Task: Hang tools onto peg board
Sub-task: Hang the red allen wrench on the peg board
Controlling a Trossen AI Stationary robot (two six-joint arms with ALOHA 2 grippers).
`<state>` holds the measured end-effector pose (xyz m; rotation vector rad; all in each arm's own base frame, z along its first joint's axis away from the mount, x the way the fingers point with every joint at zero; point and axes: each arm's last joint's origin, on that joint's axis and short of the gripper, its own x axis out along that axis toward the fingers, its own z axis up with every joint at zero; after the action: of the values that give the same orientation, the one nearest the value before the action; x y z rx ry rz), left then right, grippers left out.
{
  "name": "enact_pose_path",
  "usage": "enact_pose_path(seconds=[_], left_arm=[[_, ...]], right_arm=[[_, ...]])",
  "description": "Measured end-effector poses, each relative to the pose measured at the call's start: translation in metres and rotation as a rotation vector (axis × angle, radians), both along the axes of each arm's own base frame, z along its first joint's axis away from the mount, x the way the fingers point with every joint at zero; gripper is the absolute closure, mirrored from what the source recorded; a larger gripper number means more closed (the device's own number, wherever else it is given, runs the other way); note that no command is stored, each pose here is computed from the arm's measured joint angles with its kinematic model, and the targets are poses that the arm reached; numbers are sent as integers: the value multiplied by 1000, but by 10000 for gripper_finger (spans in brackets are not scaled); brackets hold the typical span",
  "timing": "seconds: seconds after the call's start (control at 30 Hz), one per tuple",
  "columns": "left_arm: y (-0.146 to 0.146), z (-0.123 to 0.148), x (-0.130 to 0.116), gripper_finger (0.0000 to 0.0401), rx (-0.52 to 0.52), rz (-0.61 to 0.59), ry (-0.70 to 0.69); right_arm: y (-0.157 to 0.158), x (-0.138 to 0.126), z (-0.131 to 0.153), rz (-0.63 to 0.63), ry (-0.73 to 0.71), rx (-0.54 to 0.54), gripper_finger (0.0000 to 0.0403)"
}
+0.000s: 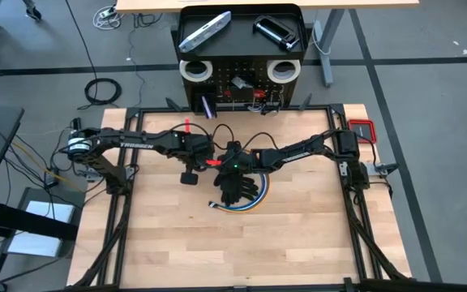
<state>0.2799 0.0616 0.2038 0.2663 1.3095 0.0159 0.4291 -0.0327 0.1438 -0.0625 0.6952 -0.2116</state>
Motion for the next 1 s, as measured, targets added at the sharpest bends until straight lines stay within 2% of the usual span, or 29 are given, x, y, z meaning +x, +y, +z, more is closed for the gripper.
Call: enact_pose_path(seconds=[0.17, 0.4, 0.6, 0.7, 0.8, 1.0], left_arm=[[0, 0, 0, 396, -14, 4, -3], [-2, 1, -1, 364, -51, 15, -13], [-3, 20, -9, 358, -44, 37, -76], [-6, 43, -23, 362, -45, 87, -173], [-14, 65, -42, 367, -53, 141, -325], [-38, 76, -74, 383, -77, 123, -710]], right_arm=[[2, 0, 0, -1, -1, 8, 394], [13, -4, 6, -26, 23, 23, 394], [26, -14, 13, -110, 82, 33, 394], [31, -23, 20, -200, 114, 59, 395], [35, -33, 29, -346, 120, 46, 395], [30, -46, 42, -707, -4, -46, 395]])
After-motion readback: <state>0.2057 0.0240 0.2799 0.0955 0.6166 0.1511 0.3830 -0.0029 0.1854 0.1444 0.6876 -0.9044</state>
